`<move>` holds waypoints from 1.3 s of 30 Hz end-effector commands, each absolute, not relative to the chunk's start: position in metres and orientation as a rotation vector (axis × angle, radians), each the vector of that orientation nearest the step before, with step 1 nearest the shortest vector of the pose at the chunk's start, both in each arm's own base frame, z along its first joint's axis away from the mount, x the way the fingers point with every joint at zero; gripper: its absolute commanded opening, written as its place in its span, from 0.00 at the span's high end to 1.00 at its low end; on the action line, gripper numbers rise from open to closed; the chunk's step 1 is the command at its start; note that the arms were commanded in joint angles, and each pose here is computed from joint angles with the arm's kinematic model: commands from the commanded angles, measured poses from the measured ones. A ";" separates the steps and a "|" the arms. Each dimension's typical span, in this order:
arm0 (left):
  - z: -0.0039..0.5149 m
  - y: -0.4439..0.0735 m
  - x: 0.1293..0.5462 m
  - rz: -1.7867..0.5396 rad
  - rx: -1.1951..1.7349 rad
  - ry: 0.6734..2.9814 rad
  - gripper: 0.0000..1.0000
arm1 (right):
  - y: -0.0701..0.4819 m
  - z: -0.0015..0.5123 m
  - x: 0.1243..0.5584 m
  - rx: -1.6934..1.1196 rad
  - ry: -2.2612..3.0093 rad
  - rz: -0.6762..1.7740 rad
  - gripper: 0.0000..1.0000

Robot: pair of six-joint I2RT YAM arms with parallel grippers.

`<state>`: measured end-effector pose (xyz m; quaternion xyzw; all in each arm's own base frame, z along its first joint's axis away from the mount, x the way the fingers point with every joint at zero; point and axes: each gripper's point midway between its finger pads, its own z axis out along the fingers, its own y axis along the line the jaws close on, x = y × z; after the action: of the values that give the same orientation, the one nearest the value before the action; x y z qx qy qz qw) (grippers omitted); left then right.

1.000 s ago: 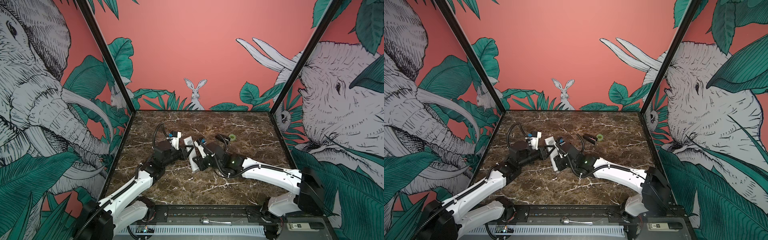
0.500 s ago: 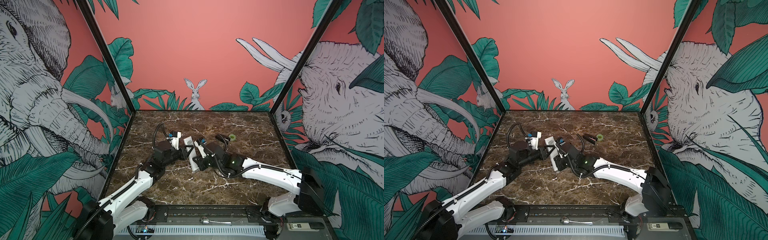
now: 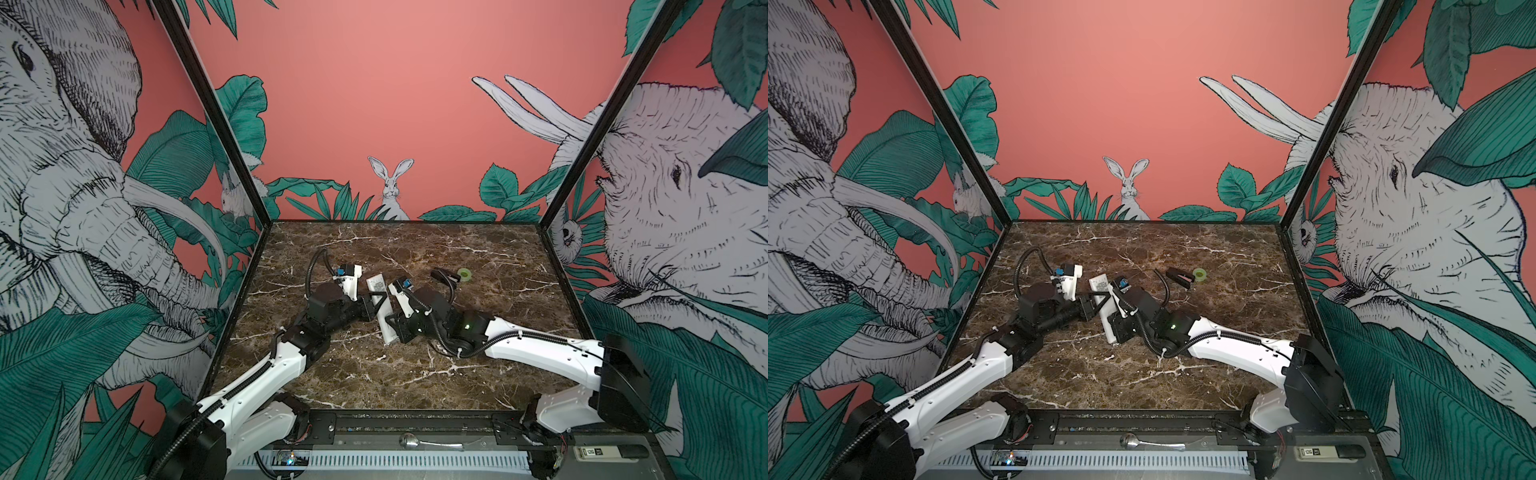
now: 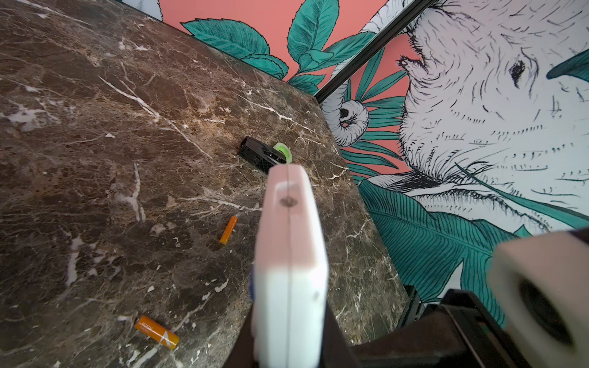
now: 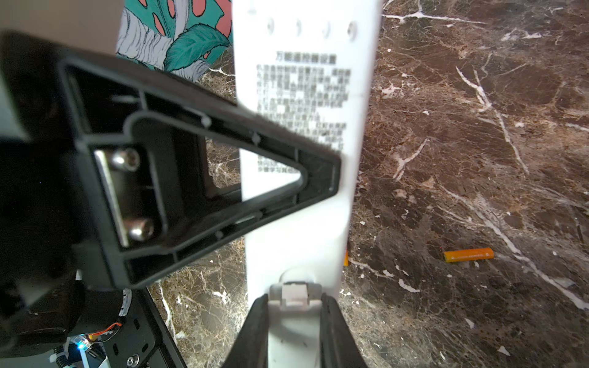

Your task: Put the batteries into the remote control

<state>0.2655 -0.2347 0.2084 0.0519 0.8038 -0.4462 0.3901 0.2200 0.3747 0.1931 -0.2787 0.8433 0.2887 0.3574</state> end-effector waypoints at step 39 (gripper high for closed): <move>0.200 -0.198 0.267 -1.100 0.140 1.990 1.00 | 0.232 0.136 0.244 -0.425 2.483 0.295 0.82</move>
<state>0.2694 -0.2026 0.1936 0.0469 0.8069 -0.4229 0.4097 0.2445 0.2403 0.1389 -0.1795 0.9268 0.1153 0.3091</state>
